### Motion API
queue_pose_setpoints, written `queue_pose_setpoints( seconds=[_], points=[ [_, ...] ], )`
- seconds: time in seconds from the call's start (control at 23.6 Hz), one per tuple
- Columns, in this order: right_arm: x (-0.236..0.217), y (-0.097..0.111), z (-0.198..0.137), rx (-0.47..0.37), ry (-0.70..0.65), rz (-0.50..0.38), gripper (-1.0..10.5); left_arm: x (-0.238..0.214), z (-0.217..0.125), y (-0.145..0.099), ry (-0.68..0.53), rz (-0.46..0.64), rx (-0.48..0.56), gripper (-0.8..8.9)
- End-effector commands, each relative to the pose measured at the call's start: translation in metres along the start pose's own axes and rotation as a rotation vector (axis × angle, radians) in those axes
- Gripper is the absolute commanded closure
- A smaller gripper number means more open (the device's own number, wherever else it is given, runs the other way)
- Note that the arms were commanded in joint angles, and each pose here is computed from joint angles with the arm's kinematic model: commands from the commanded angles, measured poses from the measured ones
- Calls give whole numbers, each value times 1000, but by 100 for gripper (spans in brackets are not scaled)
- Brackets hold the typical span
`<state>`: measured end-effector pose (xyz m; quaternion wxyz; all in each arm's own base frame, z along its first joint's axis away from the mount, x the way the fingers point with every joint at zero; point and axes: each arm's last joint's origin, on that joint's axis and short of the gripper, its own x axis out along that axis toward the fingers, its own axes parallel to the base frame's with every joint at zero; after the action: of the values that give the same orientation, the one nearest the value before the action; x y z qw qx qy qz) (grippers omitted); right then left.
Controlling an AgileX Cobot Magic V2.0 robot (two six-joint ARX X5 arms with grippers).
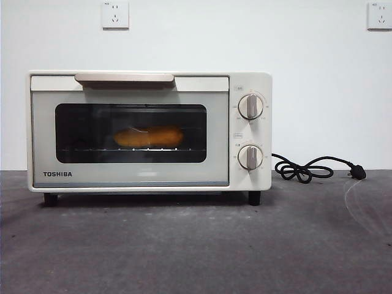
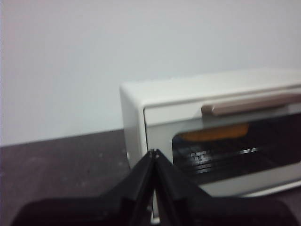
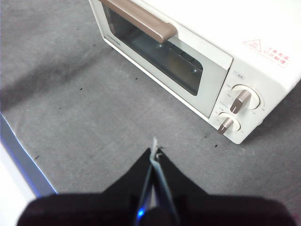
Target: Take the corn from the table,put the corn in the oven
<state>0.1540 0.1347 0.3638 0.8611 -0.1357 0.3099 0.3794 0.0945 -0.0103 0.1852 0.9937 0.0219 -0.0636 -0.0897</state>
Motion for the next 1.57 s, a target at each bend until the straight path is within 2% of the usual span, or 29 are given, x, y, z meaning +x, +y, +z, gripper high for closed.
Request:
queue_pose_setpoints(
  seconds=[0.04,0.38,1.57],
  points=[
    [0,0,1,-5,-9,-2,958,0,-14,0,65,6,5,817],
    [0,0,1,-5,-9,-2,958,-4,-36,2,298,106,1,817],
    [0,0,1,-5,-9,-2,958,-3,-36,2,304,113,2,817]
  ],
)
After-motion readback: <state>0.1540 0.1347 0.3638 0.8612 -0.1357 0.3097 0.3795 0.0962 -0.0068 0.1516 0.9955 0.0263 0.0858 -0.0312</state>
